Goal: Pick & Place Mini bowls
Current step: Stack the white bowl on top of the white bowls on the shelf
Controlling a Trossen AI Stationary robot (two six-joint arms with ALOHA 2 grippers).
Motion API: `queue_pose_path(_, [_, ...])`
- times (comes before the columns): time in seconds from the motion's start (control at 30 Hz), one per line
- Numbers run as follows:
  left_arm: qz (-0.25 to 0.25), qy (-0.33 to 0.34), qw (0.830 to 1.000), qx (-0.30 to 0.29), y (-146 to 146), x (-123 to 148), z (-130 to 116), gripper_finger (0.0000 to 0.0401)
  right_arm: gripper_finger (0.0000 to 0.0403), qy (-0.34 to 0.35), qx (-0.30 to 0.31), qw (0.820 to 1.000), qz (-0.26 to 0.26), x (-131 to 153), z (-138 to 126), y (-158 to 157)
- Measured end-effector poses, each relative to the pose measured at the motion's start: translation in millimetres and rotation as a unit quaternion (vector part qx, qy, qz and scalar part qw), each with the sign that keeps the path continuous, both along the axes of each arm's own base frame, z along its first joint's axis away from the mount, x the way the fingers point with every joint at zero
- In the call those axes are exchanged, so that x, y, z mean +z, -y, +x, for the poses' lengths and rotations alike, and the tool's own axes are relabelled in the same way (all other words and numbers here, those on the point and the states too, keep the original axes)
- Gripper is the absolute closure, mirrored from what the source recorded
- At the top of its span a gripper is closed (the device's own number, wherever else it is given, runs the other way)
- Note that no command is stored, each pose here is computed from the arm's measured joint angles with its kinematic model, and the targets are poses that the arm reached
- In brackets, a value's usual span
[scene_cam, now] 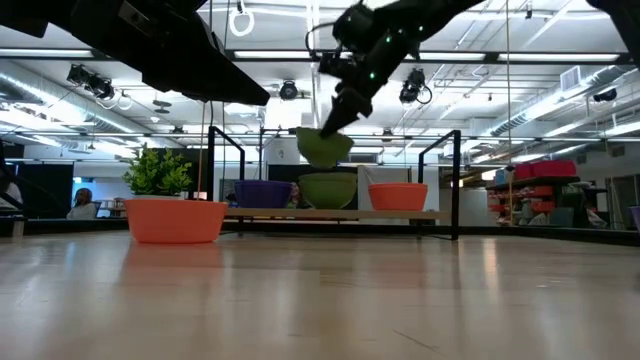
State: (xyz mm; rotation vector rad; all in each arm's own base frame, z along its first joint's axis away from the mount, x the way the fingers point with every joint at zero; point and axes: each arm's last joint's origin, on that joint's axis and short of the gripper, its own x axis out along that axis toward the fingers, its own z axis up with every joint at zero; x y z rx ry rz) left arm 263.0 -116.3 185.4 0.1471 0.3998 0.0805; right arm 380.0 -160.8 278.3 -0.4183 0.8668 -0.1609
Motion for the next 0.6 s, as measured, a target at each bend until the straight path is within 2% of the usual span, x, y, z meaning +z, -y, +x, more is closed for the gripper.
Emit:
queue_pose_path(0.2, [0.0,0.0,1.0,0.0,0,0,0,0.0396,0.0399,-0.002,-0.026,0.999,0.018,-6,-6,18])
queue_pose_path(0.33, [0.0,0.0,1.0,0.0,0,0,0,0.0396,0.0398,0.009,-0.023,0.999,0.048,-7,-7,21])
queue_pose_path(0.6, [0.0,0.0,1.0,0.0,0,0,0,0.0396,0.0398,-0.01,-0.025,0.998,0.058,-21,-4,23])
